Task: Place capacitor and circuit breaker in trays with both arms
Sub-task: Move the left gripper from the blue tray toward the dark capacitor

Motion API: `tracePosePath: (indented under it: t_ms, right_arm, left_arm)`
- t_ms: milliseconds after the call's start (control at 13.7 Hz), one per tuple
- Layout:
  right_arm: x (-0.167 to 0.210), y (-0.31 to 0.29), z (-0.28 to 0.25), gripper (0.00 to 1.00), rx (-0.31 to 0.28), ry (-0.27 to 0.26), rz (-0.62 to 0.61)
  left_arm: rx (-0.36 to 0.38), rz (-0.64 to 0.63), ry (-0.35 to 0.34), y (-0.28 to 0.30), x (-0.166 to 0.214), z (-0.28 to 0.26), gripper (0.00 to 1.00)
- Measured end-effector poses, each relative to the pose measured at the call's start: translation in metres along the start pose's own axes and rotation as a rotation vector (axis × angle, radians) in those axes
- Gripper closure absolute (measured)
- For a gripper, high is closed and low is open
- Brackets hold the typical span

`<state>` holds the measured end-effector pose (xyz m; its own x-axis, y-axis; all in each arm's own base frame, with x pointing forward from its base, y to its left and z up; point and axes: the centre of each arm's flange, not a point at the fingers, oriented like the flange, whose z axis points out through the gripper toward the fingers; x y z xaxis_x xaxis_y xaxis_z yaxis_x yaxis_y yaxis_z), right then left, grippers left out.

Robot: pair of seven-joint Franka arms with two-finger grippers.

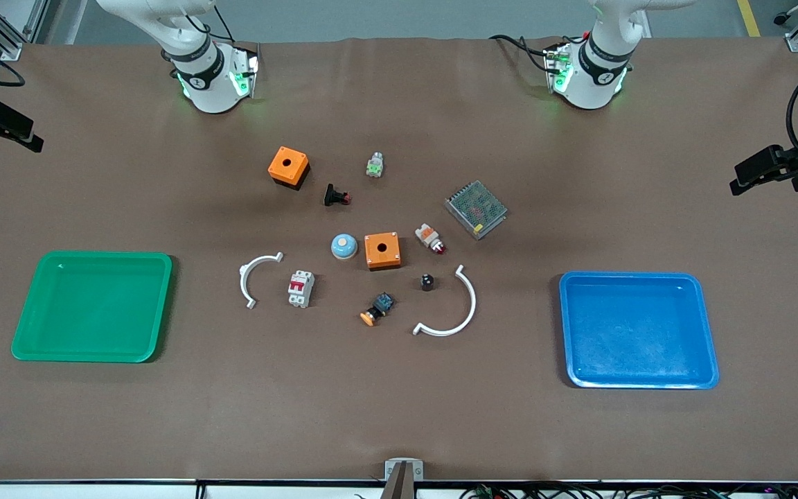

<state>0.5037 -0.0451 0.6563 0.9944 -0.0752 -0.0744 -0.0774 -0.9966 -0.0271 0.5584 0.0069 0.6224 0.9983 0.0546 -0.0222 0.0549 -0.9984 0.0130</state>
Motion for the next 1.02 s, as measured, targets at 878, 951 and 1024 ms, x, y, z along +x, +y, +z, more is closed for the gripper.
tracePosePath:
  t_ms: [878,951,1024]
  right_arm:
    - [0.0,0.005,-0.001,0.0,0.001,0.003,0.008]
    - [0.0,0.006,-0.002,0.0,0.002,0.007,0.01]
    - [0.001,0.006,-0.003,0.0,0.002,0.008,0.012]
  left_arm:
    - [-0.053,-0.058,-0.183,0.083,0.015,0.079,0.0]
    - [-0.047,-0.069,-0.199,0.109,0.018,0.094,0.0]
    - [-0.042,-0.085,-0.205,0.136,0.021,0.111,0.0]
